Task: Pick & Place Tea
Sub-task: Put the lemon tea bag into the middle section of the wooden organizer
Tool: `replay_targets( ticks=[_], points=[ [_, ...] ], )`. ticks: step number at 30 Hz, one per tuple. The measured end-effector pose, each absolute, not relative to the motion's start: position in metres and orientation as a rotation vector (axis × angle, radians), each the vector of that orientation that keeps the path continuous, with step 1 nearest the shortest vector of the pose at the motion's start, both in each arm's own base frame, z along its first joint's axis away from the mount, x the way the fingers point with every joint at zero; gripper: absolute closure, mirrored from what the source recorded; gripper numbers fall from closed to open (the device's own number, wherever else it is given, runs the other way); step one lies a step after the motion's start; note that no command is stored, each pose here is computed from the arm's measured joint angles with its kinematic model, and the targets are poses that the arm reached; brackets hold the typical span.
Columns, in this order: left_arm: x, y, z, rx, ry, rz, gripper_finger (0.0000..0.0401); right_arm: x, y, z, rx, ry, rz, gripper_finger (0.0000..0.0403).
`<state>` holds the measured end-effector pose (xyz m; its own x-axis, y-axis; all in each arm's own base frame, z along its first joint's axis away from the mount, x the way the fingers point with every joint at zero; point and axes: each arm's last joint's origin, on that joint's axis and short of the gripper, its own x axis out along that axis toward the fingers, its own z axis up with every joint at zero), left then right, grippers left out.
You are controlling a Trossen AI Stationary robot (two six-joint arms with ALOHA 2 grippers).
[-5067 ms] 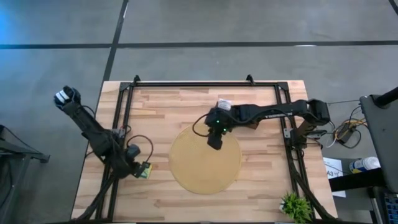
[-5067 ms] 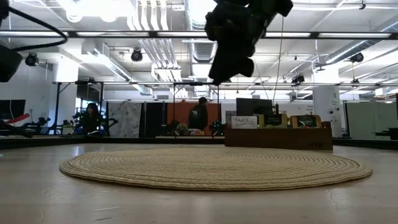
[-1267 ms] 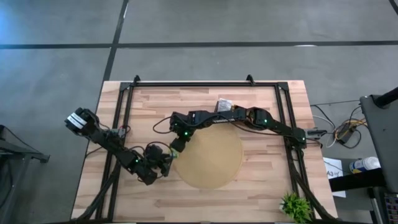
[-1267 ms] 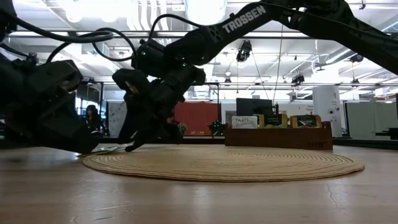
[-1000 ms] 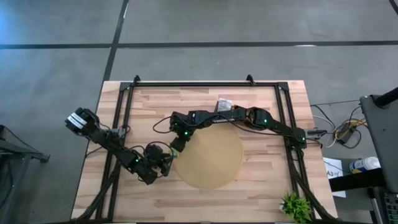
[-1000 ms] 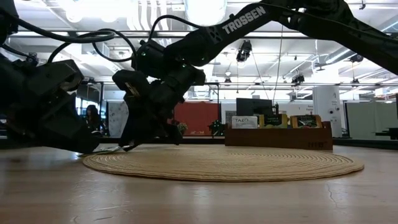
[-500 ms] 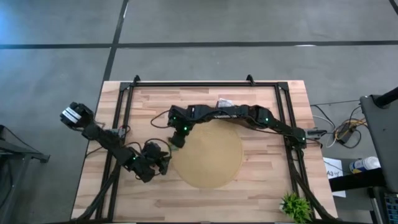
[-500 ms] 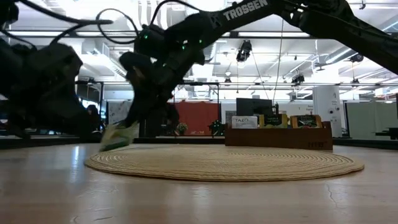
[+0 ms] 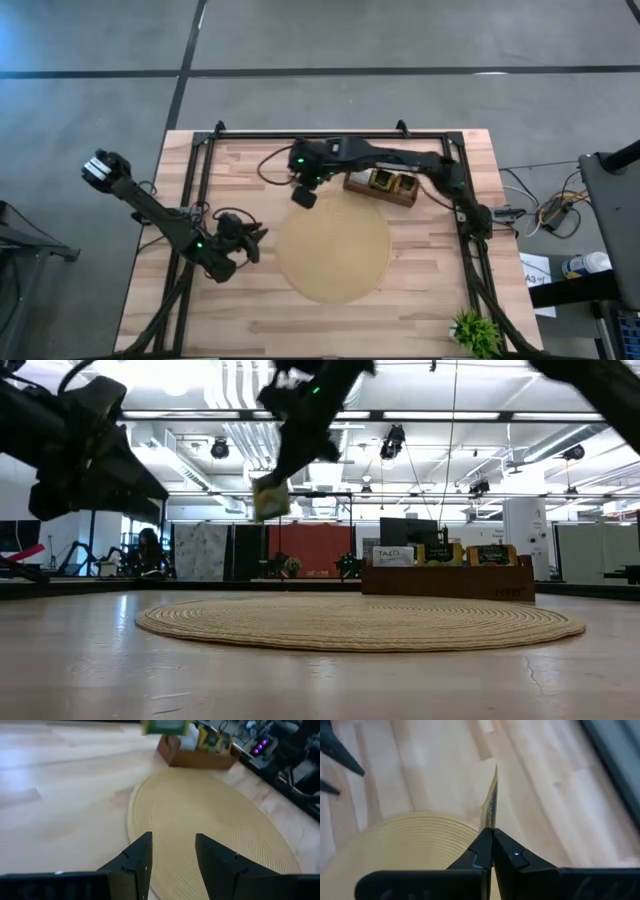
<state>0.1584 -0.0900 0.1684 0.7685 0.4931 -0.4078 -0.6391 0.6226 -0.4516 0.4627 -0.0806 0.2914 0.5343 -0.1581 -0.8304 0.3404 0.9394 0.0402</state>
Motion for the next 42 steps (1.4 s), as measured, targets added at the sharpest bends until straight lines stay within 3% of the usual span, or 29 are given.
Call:
replay_targets(
  ticks=[6, 15, 22, 28, 37, 42],
  points=[
    [0.155, -0.087, 0.172, -0.592, 0.222, 0.680, 0.0256, 0.403, -0.077, 0.304, 0.209, 0.905, -0.408, 0.0394],
    [0.153, -0.085, 0.168, -0.571, 0.224, 0.691, 0.0256, 0.299, -0.065, 0.273, 0.283, 0.882, -0.524, 0.0394],
    [0.153, -0.085, 0.168, -0.571, 0.221, 0.693, 0.0256, 0.247, -0.066, 0.249, 0.248, 0.911, -0.617, 0.0394],
    [0.153, -0.085, 0.168, -0.599, 0.211, 0.697, 0.0256, 0.226, -0.067, 0.237, 0.256, 0.904, -0.638, 0.0394],
    [0.153, -0.085, 0.168, -0.605, 0.209, 0.698, 0.0256, 0.225, -0.073, 0.222, 0.109, 0.990, -0.568, 0.0394],
    [0.153, -0.085, 0.168, -0.605, 0.209, 0.698, 0.0256, 0.230, -0.083, 0.210, 0.130, 1.011, -0.504, 0.0394]
  ],
)
